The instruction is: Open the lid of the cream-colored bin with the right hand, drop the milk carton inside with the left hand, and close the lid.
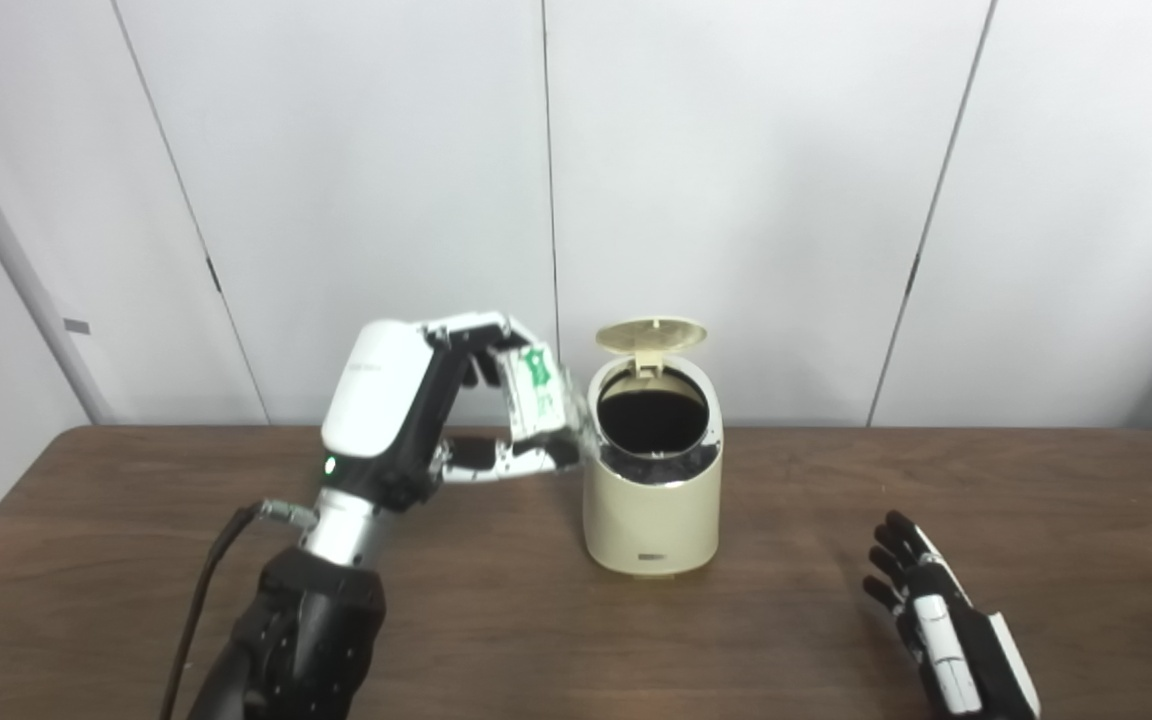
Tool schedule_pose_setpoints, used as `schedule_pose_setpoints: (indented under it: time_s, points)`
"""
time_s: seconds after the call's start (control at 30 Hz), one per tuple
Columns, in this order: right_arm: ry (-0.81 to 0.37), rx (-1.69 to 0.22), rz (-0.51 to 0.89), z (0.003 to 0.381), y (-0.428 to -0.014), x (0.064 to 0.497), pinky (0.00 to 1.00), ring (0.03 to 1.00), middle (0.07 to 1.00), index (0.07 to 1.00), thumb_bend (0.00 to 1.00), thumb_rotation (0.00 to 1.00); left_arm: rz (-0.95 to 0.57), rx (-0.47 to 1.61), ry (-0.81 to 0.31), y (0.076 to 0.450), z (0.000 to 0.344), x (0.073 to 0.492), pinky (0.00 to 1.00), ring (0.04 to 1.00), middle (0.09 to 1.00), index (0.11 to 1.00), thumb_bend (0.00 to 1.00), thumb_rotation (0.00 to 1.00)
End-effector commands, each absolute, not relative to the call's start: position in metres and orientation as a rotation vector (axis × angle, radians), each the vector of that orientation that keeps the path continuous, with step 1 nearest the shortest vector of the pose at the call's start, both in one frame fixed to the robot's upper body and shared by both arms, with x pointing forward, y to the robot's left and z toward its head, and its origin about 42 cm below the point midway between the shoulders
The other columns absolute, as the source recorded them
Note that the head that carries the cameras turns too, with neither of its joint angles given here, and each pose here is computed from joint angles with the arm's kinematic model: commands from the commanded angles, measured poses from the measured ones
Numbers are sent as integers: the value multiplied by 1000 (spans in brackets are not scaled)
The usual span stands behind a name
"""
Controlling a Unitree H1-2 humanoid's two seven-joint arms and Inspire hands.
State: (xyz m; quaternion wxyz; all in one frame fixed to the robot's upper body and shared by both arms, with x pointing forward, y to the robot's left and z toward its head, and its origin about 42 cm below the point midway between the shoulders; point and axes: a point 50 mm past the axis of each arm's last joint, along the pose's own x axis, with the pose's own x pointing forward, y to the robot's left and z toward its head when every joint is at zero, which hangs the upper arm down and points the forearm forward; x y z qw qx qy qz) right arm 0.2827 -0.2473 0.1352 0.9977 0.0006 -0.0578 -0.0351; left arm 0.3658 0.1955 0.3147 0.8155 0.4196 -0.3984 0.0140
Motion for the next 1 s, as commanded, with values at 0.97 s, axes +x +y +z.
schedule_pose_setpoints:
  time_s: [0.97]
  points:
    - [-203,16,-55,152,-238,289,868,912,917,916,583,856,-22,802,-1030,142,317,419,400,441,517,473,478,0]
